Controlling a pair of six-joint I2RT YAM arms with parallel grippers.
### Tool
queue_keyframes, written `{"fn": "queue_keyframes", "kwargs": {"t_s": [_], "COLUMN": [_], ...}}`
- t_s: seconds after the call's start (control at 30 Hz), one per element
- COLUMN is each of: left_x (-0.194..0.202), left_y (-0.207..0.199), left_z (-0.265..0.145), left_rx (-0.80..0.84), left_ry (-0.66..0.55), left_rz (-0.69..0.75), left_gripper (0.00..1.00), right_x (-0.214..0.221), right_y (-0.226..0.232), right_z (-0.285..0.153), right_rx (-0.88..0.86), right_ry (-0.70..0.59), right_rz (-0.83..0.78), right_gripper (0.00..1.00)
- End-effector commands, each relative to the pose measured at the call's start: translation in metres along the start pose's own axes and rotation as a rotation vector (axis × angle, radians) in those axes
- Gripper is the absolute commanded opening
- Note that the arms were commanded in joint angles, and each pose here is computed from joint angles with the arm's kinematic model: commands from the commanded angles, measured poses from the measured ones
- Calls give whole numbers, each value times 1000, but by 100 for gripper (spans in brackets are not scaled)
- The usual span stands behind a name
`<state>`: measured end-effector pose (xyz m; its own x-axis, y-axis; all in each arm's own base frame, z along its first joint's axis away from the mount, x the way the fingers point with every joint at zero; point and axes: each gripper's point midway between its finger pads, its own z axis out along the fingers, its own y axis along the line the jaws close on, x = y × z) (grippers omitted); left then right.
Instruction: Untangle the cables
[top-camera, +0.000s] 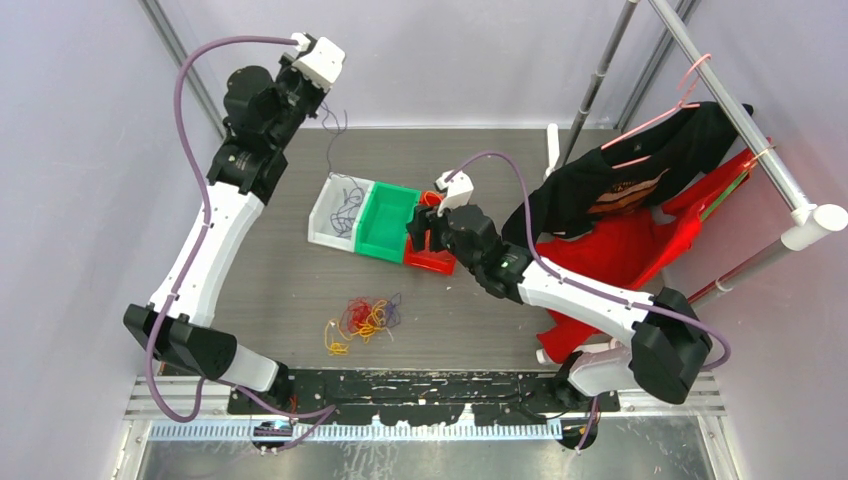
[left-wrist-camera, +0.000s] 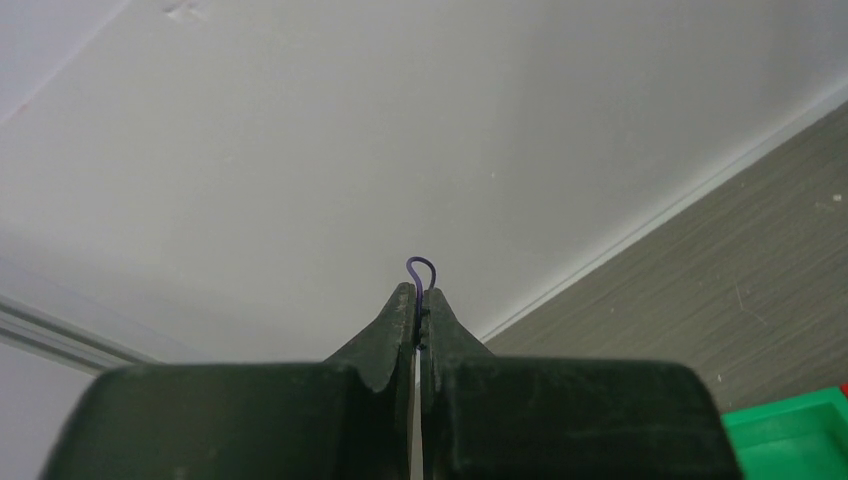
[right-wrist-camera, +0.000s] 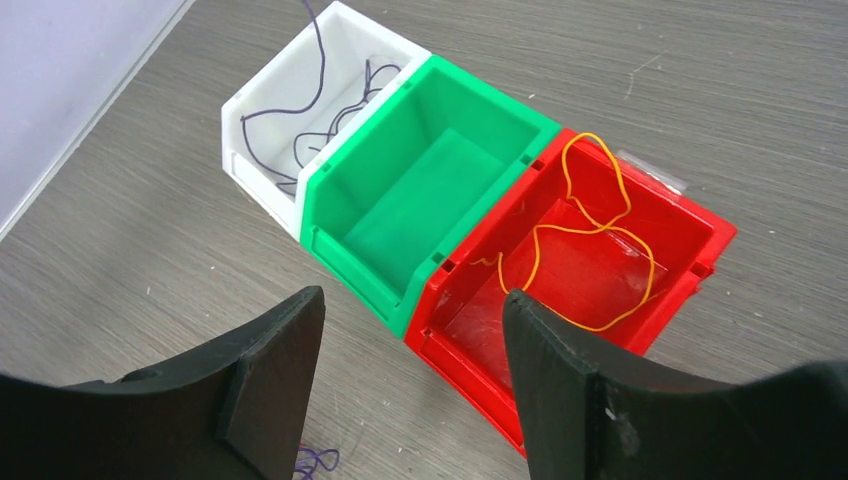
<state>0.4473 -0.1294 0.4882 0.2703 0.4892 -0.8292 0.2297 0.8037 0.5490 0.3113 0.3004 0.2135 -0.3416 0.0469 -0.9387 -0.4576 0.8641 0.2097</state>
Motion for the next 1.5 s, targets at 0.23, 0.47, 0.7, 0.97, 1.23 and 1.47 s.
{"fn": "queue_keyframes", "kwargs": {"t_s": [0.23,0.47,0.7,0.97,1.23,1.47], "left_x": [10,56,84,109,152,166], "left_y": [28,-2,-26,-86,-111,-107], "left_z": [15,12,-2,-43,-48,-18], "left_rx": [-74,29,187,433,463,434], "left_ry": [-9,90,211,316,402,428], "left_rz": [73,124,43,-108,-137,-116], "left_gripper": [0,0,0,0,0,0], "right_x": [-22,-20,-20,-31,-26,-24], "right_y": [-14,-15,-17,-18,-23,-28], "right_z": [-11,-9,-4,-3,-8,-8], "right_rx": [41,43,60,63,75,88], "right_ry": [-72,-65,-51,-60,-64,-66], "right_rz": [63,71,66,76,91,97], "right_gripper": [68,67,67,66,66,66]}}
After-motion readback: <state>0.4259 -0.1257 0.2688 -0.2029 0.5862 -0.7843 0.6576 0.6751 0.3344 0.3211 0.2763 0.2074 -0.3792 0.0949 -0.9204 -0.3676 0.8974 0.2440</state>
